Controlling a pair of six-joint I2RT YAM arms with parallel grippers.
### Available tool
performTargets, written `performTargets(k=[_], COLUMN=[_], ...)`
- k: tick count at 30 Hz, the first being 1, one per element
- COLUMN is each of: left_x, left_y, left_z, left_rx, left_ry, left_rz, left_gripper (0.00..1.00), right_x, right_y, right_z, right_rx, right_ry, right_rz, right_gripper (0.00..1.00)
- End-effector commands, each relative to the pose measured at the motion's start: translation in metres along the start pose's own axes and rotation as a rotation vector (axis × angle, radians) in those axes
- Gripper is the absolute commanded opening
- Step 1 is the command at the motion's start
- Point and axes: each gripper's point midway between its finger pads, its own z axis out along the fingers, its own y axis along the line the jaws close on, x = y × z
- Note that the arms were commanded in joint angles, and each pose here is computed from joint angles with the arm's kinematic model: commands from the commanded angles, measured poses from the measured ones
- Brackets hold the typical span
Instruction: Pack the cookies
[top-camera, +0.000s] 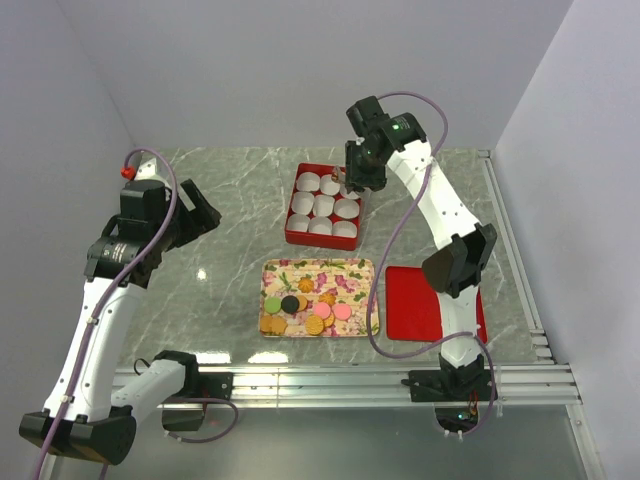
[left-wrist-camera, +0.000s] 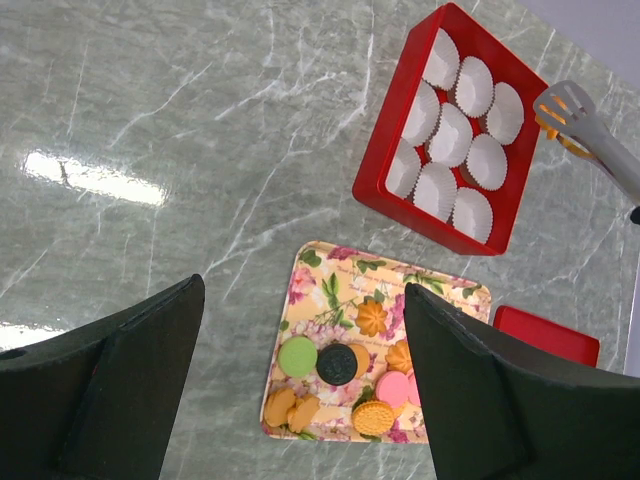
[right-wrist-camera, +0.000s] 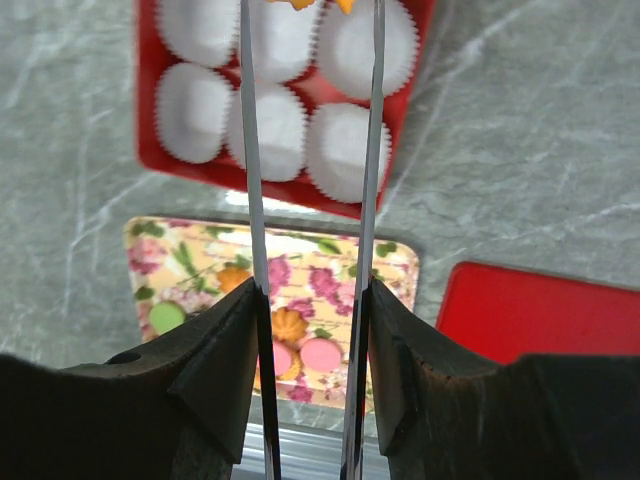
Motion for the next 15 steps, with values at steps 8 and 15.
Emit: performTargets(k=[8, 15], left_x=[-0.013, -0.005], left_y=[-0.002, 0.002], left_z=[-0.007, 0.001], left_rx=[-0.003, -0.006], left_ry=[-0.056, -0.046], left_rz=[0.003, 0.000], left_gripper=[0.87, 0.87], right_x=[-0.016, -0.022], right_y=[-0.024, -0.027], right_z=[0.026, 0.056], right_rx=[-0.022, -0.027], right_ry=[0.024, 0.056], right_rz=[-0.003, 0.038], right_gripper=[0.43, 0.43])
